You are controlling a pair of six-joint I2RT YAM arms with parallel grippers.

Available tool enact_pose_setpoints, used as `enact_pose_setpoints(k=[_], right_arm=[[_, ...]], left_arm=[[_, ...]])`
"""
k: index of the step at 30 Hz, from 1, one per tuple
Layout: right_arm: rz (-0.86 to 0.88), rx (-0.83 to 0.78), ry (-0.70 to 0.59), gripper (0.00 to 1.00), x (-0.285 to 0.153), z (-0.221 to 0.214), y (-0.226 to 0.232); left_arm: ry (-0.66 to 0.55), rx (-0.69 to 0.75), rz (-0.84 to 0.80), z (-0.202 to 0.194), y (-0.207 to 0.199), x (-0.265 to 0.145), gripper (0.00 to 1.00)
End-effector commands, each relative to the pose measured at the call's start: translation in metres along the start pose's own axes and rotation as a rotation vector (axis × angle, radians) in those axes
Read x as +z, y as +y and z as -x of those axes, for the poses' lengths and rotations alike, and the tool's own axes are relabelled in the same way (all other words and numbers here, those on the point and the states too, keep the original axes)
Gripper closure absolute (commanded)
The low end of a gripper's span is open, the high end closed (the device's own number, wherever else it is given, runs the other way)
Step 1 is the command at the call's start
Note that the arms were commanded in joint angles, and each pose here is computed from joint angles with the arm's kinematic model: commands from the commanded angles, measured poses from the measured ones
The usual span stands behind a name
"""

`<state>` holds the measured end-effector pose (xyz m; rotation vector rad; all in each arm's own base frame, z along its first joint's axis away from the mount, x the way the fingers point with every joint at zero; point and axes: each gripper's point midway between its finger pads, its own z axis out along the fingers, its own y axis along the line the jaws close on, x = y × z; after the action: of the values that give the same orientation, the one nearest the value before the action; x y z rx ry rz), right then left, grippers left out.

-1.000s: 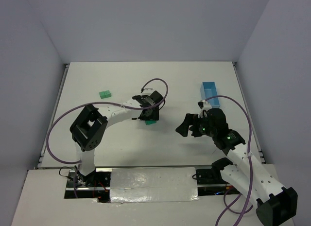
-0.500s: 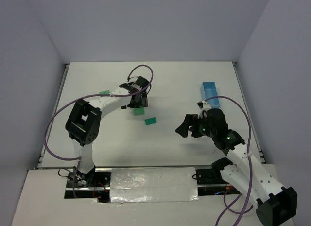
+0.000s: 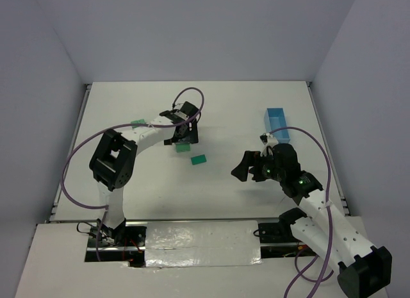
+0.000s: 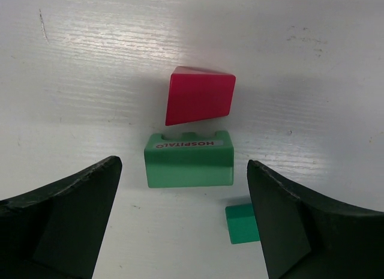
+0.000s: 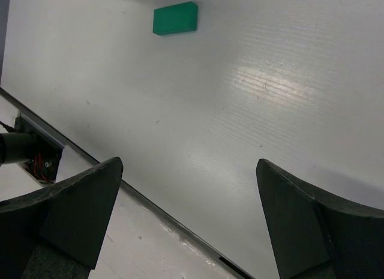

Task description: Build the wood block tower

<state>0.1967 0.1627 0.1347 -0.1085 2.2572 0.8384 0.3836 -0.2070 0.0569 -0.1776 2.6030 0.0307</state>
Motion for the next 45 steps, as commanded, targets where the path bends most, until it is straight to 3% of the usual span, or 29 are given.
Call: enact_pose_setpoints(k=[1,11,12,14,20,23,26,32,34,38,45], right_arm=[[0.027,-0.017,-0.031,0.0,0.001,0.007,0.005],[0.031,-0.019,-0.029,0.0,0.001,0.006,0.006],[0.031,-0.019,-0.031,0.0,0.001,0.006,0.006],[0.031,-0.02,-0.032,0.0,0.001,0.007,0.006],[0.033,-0.02,-0.03,0.0,0.001,0.006,0.006],[0.032,-0.02,-0.034,0.0,0.0,0.007,0.006],[0.036,-0.021,-0.032,0.0,0.0,0.006,0.007],[0.047,-0.027,-0.041,0.0,-0.001,0.008,0.01],[0.049,-0.027,-0.042,0.0,-0.002,0.008,0.01],[0.058,-0.029,-0.054,0.0,-0.004,0.01,0.012],[0.08,-0.028,-0.031,0.0,-0.002,0.006,0.015]], left_arm=[[0.009,0.01,-0.018,-0.004,-0.006,0.008,0.02],[0.03,0.013,-0.006,-0.01,-0.005,0.014,0.15],[0.03,0.014,-0.01,-0.01,-0.006,0.015,0.21],[0.031,0.014,-0.011,-0.01,-0.006,0.014,0.24],[0.013,0.013,-0.012,-0.004,-0.003,0.004,0.63],[-0.007,0.008,-0.007,0.006,0.004,-0.008,0.71],[-0.037,-0.018,0.01,0.024,0.025,-0.023,0.74],[-0.106,-0.132,0.092,0.089,0.108,-0.048,0.75],[-0.071,-0.128,0.125,0.097,0.129,-0.044,0.76],[-0.106,-0.202,0.123,0.152,0.177,-0.043,0.74],[-0.133,-0.201,0.111,0.194,0.208,-0.027,0.67]])
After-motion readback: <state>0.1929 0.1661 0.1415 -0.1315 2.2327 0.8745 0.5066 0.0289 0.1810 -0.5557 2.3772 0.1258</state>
